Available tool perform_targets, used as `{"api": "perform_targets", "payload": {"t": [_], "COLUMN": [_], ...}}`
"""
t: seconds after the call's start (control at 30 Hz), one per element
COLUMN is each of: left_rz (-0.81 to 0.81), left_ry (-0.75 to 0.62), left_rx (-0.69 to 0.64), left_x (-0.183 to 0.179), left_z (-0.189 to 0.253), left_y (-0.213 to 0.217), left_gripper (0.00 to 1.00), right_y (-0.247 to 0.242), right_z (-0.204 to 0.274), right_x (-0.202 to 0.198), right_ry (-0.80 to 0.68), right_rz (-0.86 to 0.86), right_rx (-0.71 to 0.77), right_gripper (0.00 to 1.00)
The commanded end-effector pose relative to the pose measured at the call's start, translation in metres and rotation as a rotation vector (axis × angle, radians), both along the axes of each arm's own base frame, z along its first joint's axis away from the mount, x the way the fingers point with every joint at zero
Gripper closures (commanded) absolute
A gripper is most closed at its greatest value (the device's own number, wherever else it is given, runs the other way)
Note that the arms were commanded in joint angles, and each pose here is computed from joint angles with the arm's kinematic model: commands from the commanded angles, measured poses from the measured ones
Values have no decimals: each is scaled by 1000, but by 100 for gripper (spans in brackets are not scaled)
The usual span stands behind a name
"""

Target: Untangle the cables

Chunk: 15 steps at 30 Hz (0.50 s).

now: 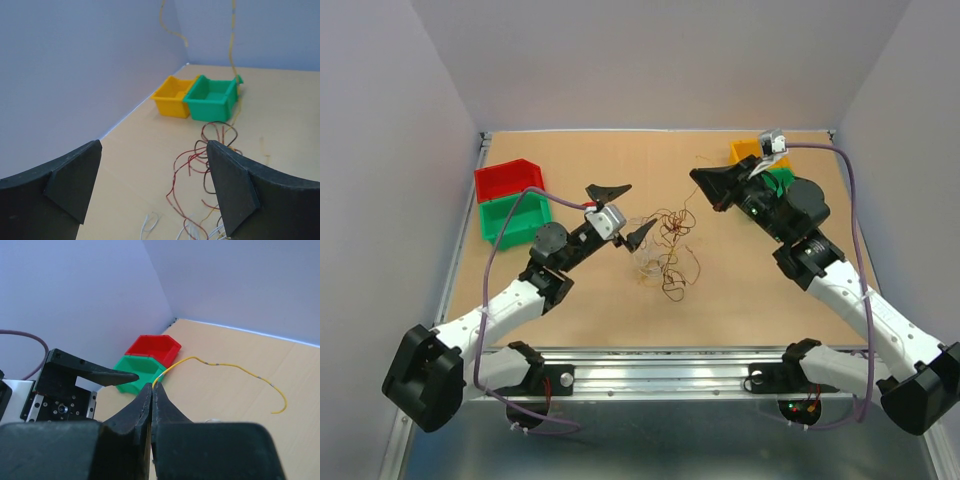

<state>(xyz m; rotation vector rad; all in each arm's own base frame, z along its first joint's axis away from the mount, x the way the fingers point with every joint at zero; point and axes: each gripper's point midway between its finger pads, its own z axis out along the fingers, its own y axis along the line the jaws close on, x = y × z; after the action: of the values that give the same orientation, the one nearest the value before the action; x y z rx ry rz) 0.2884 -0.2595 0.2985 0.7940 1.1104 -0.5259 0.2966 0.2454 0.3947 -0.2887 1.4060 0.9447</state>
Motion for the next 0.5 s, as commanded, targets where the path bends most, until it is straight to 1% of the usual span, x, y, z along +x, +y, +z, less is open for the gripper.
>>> {"api": "perform_targets", "payload": {"t": [0.0,0.13,0.27,0.33,0.37,0.47], "left_rz": [-241,-347,-426,-380,-365,-369], "left_ry": [-135,-132,-155,-146,-136,-108], "left_rx": [-89,-73,-31,-42,-43,-19], "left_x": [-43,-47,-52,-39,-34,-20], "left_z": [33,27,13,16,17,12], "left_y": [-21,-43,-66,-74,-78,-93], "left_gripper": [2,2,7,7,10,13], "right_y": [7,10,14,16,16,19], "right_z": [33,38,43,43,44,45], "right_x": [-18,-19,-22,-21,-22,-24], "right_ry": [-60,-60,-61,-56,-57,-56], "right_rz": [77,97,123,132,137,154], "right_rx": [23,29,40,39,42,46], "right_gripper": [99,99,100,100,99,99]}}
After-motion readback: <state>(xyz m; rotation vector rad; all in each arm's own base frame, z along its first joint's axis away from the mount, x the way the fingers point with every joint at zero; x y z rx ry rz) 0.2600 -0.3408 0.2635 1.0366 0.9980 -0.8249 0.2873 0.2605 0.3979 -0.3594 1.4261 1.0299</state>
